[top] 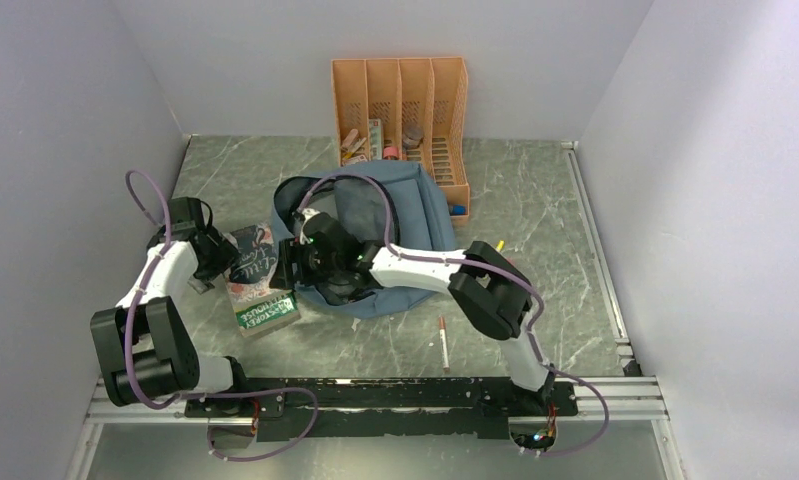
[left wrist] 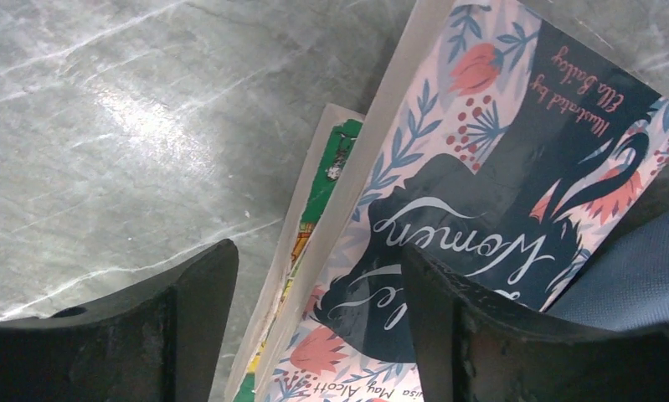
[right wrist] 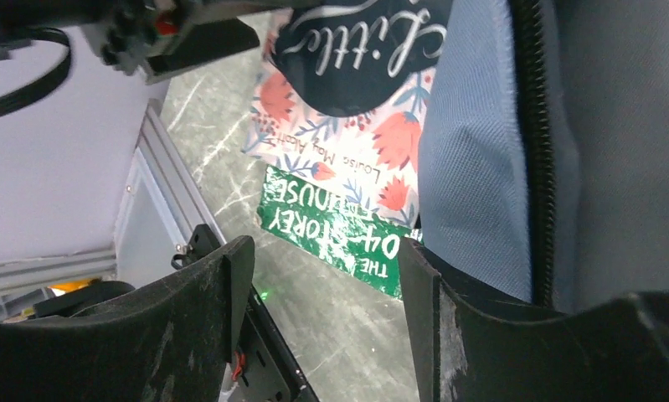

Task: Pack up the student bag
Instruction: Pick up the book from the center of the board.

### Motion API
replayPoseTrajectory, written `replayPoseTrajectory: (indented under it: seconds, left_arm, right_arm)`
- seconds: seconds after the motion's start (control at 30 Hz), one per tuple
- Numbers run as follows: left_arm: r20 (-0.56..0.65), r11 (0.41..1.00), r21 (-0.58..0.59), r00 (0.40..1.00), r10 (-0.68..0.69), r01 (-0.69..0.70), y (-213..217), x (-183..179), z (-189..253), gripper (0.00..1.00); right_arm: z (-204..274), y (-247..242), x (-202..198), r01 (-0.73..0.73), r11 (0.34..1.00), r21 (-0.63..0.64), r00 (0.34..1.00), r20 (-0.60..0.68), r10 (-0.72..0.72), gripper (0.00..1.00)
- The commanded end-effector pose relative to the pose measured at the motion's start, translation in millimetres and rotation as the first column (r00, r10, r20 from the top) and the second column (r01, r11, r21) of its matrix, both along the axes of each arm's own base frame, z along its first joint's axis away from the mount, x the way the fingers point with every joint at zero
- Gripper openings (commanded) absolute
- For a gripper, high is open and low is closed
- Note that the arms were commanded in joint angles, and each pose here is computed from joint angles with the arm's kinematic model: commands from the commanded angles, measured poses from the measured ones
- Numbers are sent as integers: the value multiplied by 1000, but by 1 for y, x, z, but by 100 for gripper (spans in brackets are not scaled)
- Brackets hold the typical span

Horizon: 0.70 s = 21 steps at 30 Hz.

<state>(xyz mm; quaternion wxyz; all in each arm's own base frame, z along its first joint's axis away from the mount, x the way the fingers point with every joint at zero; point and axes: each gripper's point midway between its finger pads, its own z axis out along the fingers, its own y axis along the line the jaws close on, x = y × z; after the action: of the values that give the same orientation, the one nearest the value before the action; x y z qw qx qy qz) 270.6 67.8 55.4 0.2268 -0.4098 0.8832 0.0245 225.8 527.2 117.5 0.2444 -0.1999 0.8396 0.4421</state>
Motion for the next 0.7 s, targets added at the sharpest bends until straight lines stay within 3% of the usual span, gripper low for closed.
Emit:
replayPoseTrajectory:
  seconds: [0.0,0.3,0.5,0.67]
  left_arm:
    - [10,1000,-22,1000,-17,18,-4,1,-6,72]
    - [-62,999,-6,997,49,-50,1,-25,-29,44]
    - [-70,999,-20,996,50,-51,0,-24,-34,20]
    - [-76,998,-43,996,38,-41,-3,-24,-40,5]
  right_arm:
    - [-2,18,-5,2,998,55,996,-84,3,67]
    - [-36,16,4,60,997,-49,992,-111,-65,71]
    - [-63,4,15,124,980,-154,986,-95,-140,78]
    - [-77,6,17,130,977,-168,981,-119,-151,80]
